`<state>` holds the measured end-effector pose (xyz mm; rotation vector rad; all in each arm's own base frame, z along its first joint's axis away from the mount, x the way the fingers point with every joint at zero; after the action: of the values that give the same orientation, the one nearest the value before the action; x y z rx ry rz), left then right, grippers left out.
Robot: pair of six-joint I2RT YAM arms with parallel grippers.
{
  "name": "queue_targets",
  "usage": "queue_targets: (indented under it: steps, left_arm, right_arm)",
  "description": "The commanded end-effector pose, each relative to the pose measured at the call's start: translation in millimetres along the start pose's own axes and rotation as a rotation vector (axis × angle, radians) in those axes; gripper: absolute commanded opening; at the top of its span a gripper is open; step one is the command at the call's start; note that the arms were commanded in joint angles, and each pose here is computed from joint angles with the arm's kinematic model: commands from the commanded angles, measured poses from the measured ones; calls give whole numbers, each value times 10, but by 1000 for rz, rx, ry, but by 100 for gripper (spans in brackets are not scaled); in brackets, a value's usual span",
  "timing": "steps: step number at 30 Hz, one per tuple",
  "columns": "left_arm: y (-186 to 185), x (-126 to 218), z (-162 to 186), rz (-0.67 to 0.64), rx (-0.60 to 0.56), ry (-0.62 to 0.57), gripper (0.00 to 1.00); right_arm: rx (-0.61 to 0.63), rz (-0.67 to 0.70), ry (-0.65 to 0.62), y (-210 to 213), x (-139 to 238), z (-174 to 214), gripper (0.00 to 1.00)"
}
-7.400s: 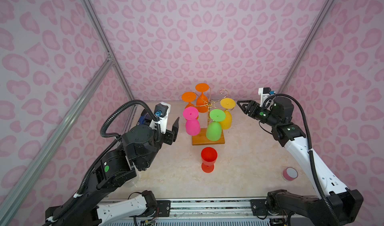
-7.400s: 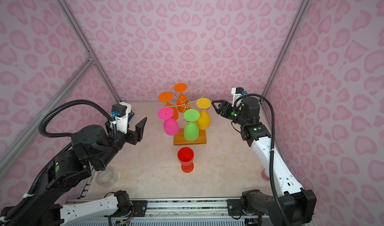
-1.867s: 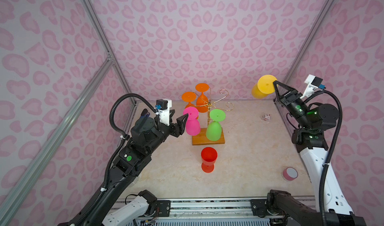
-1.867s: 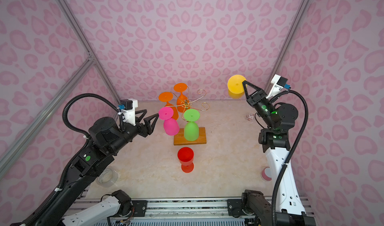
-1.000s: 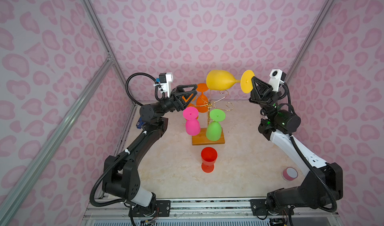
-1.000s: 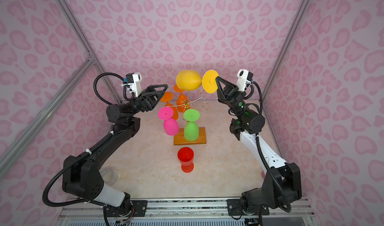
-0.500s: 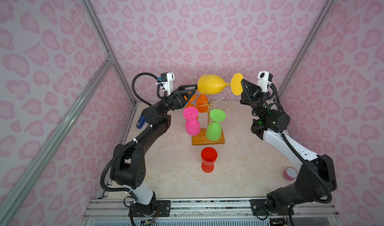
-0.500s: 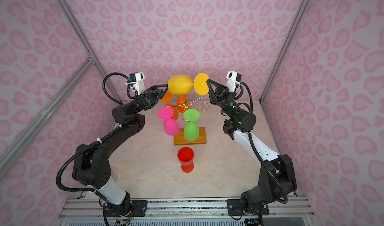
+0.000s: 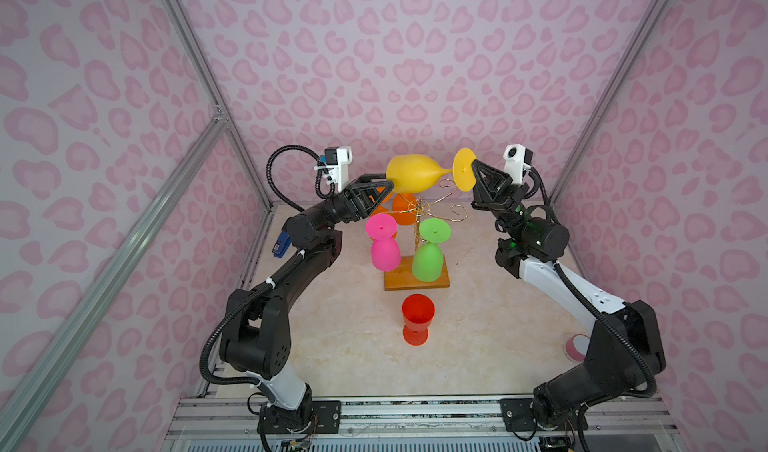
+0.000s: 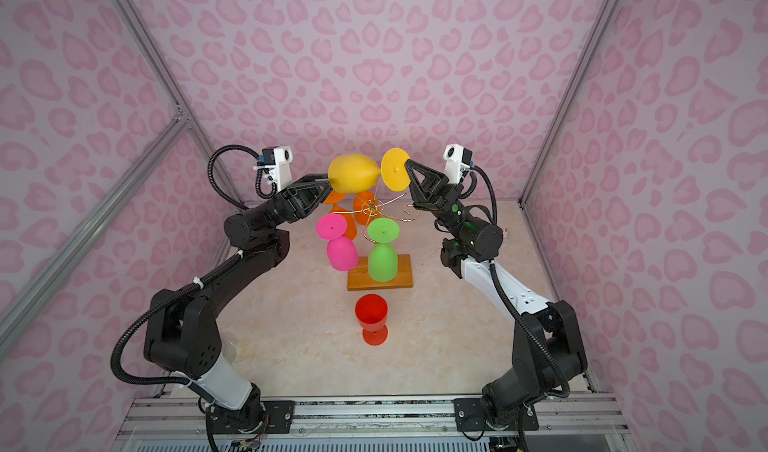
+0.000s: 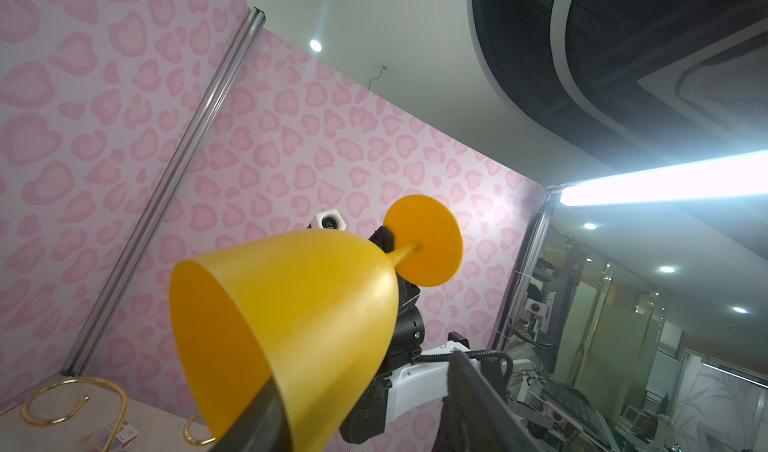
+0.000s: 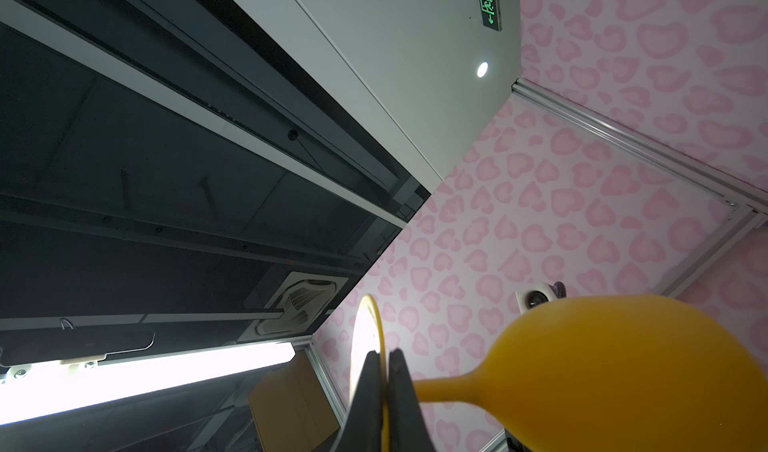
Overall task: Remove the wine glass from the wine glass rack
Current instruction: 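Grasp the yellow glass bowl with the left gripper, release right gripper, then lower the yellow glass upright beside the red glass with the left gripper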
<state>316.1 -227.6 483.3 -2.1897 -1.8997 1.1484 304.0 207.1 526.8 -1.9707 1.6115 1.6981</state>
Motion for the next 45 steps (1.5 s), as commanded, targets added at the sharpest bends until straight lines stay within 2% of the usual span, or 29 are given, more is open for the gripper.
queue_targets:
  steps: [1, 5, 8, 14, 18, 22, 26, 29, 33, 35, 39, 45]
  left_arm:
    - [-168, -19, 51, 38, -57, 35, 48]
    - [-177, -18, 71, 39, -59, 44, 35]
    - [-188, -19, 88, 40, -60, 49, 22]
    - [-332, -40, 118, 58, -93, 69, 3]
    - [-549, -88, 139, 90, -135, 90, 2]
    - [-772, -182, 220, 116, -159, 170, 2]
    - [-863, -312, 433, 94, -170, 286, 2]
    - [-877, -388, 677, 49, -180, 378, 2]
    - [-790, -420, 921, -145, -258, 477, 2]
    - [-742, -410, 1074, -250, -304, 562, 2]
    - [-679, -388, 1370, -361, -331, 728, 2]
    - [-538, -317, 1917, -501, -414, 1021, 2]
  right_arm:
    - [-1, -8, 1, -30, 25, 18, 0]
    - [-16, 4, -5, -104, 46, 2, 0]
    - [-26, 17, -7, -171, 69, -5, 1]
    - [-8, 31, 4, -179, 109, -31, 20]
    - [32, 43, 8, -131, 158, -110, 36]
    - [101, 119, 14, -121, 284, -246, 43]
    - [239, 327, 34, -192, 507, -394, 43]
    - [366, 567, 74, -261, 716, -454, 45]
    - [601, 1003, 139, -277, 1169, -517, 48]
    - [673, 1168, 143, -215, 1399, -578, 48]
    - [665, 1308, 49, -97, 1831, -762, 50]
    - [620, 1427, -127, 33, 2425, -937, 51]
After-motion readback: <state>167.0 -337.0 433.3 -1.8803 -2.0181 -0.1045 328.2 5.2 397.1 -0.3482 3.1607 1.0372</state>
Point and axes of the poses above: each gripper's point midway between its finger pads, its own x axis back along the fingers, its own y axis along the line the jaws close on, z = x × y, the point moved 2 cm from there along x, back along the fingers, and after that the axes turned 6 degrees about x, right-handed, at the moved point
